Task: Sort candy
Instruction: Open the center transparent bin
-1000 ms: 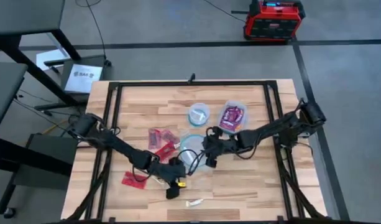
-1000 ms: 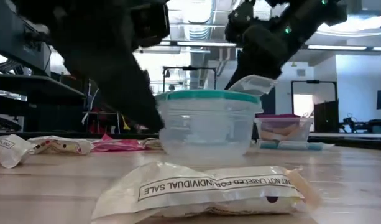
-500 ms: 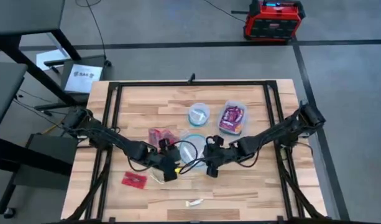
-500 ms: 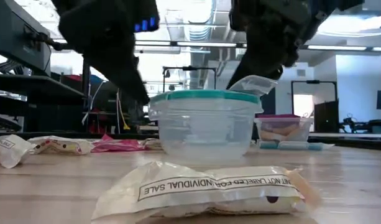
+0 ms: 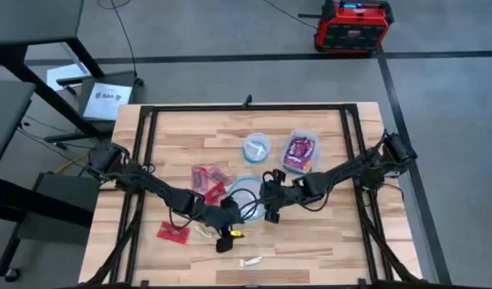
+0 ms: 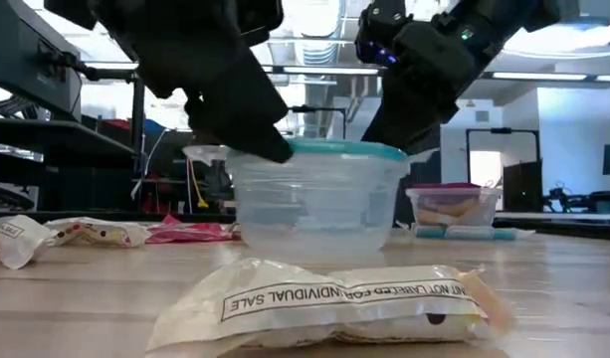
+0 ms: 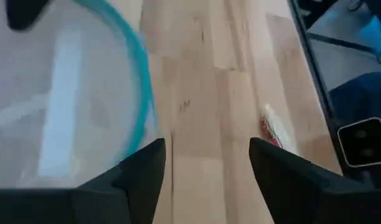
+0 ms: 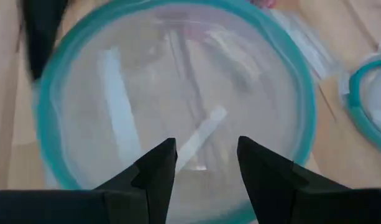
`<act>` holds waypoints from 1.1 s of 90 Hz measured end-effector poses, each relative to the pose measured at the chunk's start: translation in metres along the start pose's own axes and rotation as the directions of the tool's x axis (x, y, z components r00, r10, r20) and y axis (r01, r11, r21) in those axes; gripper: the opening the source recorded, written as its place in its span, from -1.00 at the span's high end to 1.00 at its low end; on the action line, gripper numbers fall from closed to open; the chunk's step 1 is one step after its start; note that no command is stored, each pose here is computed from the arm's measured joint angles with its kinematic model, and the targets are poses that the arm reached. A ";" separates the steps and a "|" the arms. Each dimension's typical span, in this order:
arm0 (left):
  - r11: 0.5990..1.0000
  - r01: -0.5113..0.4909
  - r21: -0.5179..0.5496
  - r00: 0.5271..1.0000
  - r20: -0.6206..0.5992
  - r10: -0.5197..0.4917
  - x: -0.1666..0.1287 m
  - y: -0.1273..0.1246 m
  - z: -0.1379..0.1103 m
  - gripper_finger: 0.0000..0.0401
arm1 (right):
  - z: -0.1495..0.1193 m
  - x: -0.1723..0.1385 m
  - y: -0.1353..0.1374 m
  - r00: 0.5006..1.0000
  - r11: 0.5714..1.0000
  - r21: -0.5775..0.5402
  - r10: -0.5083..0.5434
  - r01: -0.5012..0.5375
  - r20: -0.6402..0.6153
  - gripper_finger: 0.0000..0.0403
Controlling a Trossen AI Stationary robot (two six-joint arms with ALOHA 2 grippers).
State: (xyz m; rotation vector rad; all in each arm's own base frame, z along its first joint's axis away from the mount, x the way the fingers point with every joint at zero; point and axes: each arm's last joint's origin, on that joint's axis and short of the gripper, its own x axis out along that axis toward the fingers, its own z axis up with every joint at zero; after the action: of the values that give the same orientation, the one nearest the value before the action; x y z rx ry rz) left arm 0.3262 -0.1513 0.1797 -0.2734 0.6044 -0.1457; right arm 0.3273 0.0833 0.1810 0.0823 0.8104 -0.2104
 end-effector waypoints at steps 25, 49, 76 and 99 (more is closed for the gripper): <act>1.000 -0.003 0.012 0.999 -0.031 0.004 -0.028 -0.020 0.038 -0.09 | 0.001 -0.066 0.036 0.980 0.985 0.010 0.169 -0.171 0.105 0.20; 0.980 -0.088 0.179 0.996 0.026 0.085 -0.041 -0.003 0.078 -0.09 | -0.039 -0.093 0.095 0.951 0.953 0.056 0.291 -0.298 0.107 0.20; 0.944 -0.150 0.295 0.989 0.057 0.140 -0.013 0.039 0.081 -0.09 | -0.082 -0.028 0.120 0.990 0.977 0.200 0.051 -0.077 0.133 0.14; 0.962 -0.095 0.255 0.989 0.130 0.063 -0.006 0.061 0.060 -0.09 | -0.093 0.007 0.130 0.975 0.948 0.305 0.025 -0.093 0.221 -0.21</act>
State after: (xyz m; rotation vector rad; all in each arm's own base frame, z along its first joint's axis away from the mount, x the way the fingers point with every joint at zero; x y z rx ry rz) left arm 0.3595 -0.0795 0.2117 -0.0021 0.4683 -0.1293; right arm 0.2943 0.2232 0.1116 0.3783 0.5526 -0.2853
